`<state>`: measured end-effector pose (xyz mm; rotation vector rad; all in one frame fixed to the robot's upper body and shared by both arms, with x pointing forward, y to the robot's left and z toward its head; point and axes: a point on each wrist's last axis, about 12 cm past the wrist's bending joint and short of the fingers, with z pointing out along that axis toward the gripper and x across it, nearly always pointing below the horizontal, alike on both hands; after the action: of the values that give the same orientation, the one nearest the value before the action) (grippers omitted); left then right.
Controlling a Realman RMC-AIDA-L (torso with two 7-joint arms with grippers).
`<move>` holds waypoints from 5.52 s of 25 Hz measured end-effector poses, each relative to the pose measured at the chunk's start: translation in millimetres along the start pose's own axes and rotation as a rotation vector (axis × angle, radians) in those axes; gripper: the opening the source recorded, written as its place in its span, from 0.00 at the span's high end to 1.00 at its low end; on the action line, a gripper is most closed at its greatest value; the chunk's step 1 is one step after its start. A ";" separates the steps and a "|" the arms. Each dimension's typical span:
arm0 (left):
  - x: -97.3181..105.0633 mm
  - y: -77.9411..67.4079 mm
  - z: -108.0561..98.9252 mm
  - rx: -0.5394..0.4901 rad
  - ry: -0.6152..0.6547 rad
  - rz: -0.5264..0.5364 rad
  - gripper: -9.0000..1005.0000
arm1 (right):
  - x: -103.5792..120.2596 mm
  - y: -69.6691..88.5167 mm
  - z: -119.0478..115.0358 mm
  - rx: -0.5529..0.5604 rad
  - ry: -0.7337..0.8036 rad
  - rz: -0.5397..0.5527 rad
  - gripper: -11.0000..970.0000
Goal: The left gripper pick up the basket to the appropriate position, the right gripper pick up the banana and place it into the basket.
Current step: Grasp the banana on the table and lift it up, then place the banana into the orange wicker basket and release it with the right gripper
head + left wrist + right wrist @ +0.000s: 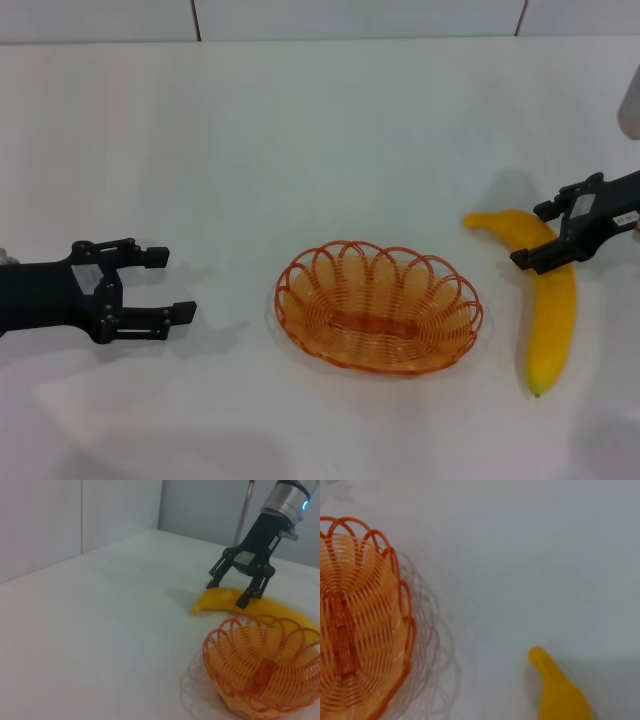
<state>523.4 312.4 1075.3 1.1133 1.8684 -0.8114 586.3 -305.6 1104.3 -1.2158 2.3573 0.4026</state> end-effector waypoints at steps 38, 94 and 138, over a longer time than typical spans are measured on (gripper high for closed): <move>1.9 -0.7 -1.3 -0.003 0.001 -0.007 0.13 | 6.0 2.5 -25.8 -0.028 0.054 0.086 0.12; 0.0 1.8 0.6 -0.017 -0.002 -0.005 0.14 | -4.7 4.4 -3.1 -0.035 0.117 0.151 0.12; 0.6 2.3 -0.7 -0.019 0.003 -0.003 0.14 | -92.2 45.3 -90.7 -0.112 -0.137 -0.201 0.46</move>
<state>525.1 314.2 1074.9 1.1015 1.8770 -0.7926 572.2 -257.2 1231.7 -1.4146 2.0981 0.5378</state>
